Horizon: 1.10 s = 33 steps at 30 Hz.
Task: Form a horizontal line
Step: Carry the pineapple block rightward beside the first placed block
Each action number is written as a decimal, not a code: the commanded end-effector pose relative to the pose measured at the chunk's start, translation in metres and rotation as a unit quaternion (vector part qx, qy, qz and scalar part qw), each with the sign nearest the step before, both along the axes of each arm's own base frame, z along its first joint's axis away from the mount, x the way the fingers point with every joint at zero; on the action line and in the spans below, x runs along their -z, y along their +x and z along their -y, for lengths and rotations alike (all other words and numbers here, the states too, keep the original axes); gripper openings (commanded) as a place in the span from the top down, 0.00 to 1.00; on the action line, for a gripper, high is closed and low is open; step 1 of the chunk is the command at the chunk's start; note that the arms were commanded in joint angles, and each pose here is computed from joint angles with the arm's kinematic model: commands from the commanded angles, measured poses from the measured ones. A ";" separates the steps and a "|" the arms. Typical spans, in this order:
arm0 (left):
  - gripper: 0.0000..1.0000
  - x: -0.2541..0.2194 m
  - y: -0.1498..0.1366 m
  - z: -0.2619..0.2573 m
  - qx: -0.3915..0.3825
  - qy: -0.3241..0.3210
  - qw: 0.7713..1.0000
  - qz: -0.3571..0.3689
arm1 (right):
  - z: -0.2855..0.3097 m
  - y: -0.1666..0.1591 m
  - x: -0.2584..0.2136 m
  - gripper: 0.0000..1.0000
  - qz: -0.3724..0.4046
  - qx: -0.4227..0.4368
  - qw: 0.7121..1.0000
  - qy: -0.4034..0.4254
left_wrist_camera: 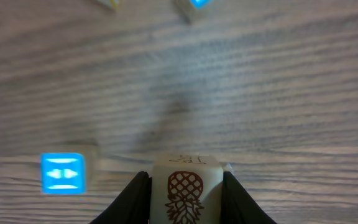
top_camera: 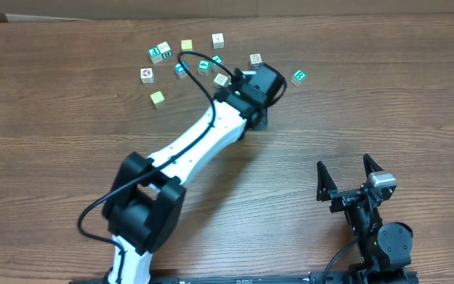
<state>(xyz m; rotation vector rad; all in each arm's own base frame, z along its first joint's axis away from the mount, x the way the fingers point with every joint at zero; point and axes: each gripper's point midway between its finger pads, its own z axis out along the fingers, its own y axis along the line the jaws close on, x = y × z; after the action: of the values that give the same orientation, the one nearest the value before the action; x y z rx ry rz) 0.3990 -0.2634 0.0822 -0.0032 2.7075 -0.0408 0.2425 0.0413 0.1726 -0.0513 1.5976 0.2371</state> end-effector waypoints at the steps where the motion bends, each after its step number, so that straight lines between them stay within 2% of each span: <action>1: 0.75 0.031 -0.005 0.003 -0.013 0.023 0.999 -0.022 | 0.001 0.001 0.003 0.00 -0.001 0.004 1.000 0.001; 6: 0.76 0.053 -0.009 -0.001 -0.023 0.038 0.998 -0.043 | 0.001 0.001 0.003 0.00 -0.001 0.004 1.000 0.001; 19: 0.74 0.053 -0.003 -0.019 -0.045 0.061 0.996 -0.035 | 0.001 0.001 0.003 0.00 -0.001 0.004 1.000 0.001; 23: 0.65 0.052 -0.002 -0.021 -0.050 0.063 0.996 -0.033 | 0.001 0.001 0.003 0.00 -0.001 0.004 1.000 0.001; 25: 0.52 0.052 -0.002 -0.021 -0.050 0.062 0.996 -0.034 | 0.001 0.001 0.003 0.00 -0.001 0.004 1.000 0.001; 27: 0.43 0.052 -0.002 -0.020 -0.049 0.062 0.996 -0.034 | 0.001 0.001 0.003 0.00 -0.001 0.004 1.000 0.001; 33: 0.32 0.023 0.011 -0.014 -0.014 0.060 0.998 -0.010 | 0.001 0.001 0.003 0.00 -0.001 0.004 1.000 0.001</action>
<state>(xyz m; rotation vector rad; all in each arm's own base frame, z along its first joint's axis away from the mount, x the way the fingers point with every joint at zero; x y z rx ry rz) 0.3922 -0.2461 0.0308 -0.0354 2.7882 0.1546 0.2426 0.0411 0.1723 -0.0507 1.5987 0.2365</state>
